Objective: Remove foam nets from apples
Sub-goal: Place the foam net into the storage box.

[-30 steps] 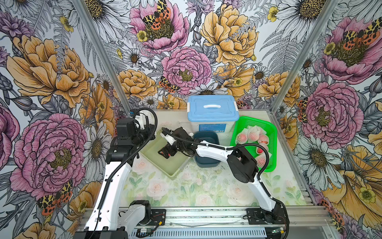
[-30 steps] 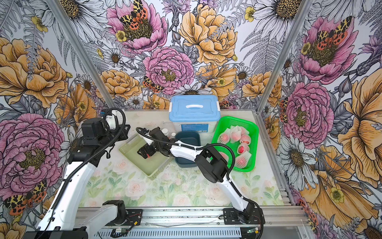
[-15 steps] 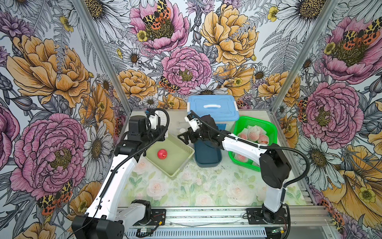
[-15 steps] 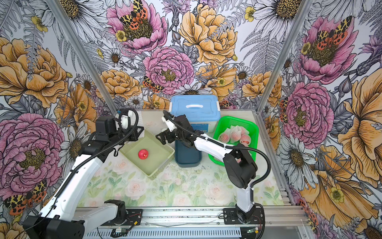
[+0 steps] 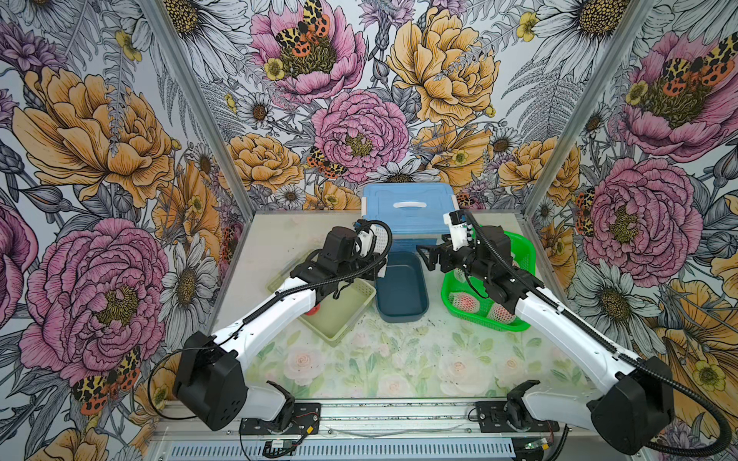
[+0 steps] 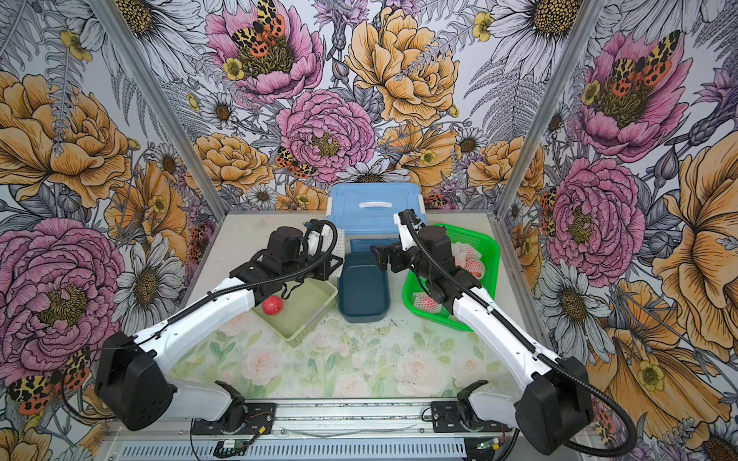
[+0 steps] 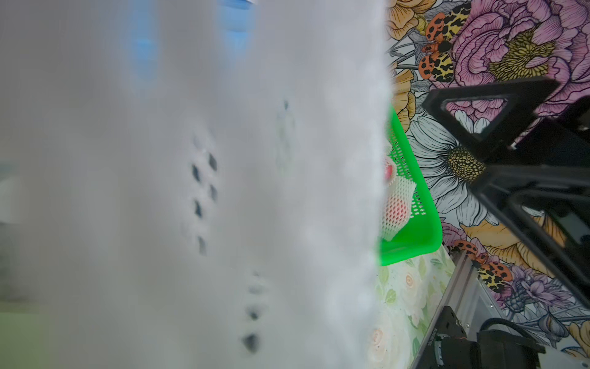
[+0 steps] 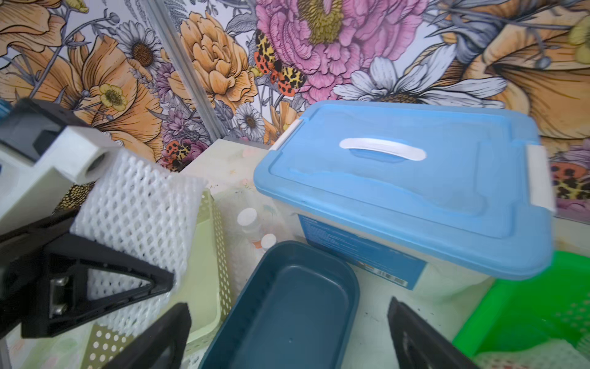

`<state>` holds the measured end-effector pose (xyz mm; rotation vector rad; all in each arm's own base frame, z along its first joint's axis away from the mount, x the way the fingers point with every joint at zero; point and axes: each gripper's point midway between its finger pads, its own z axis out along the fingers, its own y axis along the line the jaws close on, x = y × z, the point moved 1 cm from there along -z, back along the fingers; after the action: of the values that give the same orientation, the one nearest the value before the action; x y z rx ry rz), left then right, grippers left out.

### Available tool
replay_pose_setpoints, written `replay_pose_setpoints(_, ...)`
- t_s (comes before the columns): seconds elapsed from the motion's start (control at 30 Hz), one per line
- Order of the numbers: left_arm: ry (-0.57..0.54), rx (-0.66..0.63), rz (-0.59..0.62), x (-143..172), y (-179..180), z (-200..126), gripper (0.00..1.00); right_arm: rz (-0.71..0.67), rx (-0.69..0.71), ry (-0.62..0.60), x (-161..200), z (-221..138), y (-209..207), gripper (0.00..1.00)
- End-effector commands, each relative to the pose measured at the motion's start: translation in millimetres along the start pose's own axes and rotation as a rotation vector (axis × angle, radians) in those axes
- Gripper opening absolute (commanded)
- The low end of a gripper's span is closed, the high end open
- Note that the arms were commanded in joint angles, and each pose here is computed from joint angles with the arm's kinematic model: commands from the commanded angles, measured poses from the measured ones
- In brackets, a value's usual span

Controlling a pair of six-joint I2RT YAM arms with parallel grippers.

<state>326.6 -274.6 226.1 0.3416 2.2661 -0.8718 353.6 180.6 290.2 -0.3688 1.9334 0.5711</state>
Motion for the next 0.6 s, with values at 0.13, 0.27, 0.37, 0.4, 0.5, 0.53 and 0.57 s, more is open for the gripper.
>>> replay_pose_setpoints(0.13,0.077,0.006,-0.148,21.7,-22.4,73.5,0.0,0.138,0.094,0.156,36.6,-34.8,-46.7,1.0)
replay_pose_setpoints(0.27,0.145,-0.033,-0.215,36.2,-19.9,99.2,0.0,0.198,0.175,0.203,50.8,-47.7,-72.3,1.0)
replay_pose_setpoints(0.37,0.175,-0.06,-0.25,43.8,-13.7,108.4,0.0,0.227,0.221,0.197,51.0,-55.0,-83.5,1.0)
replay_pose_setpoints(0.4,0.175,-0.076,-0.254,46.0,-11.1,108.7,0.0,0.23,0.221,0.196,51.1,-56.5,-84.3,1.0)
replay_pose_setpoints(0.5,0.212,-0.153,-0.268,59.5,6.4,118.7,0.07,0.238,0.221,0.209,55.9,-57.1,-86.3,1.0)
replay_pose_setpoints(0.53,0.228,-0.173,-0.267,63.0,10.0,121.7,0.07,0.244,0.232,0.213,57.5,-57.2,-88.5,1.0)
replay_pose_setpoints(0.57,0.247,-0.177,-0.267,67.3,11.1,125.4,0.07,0.251,0.244,0.218,59.5,-57.4,-91.1,1.0)
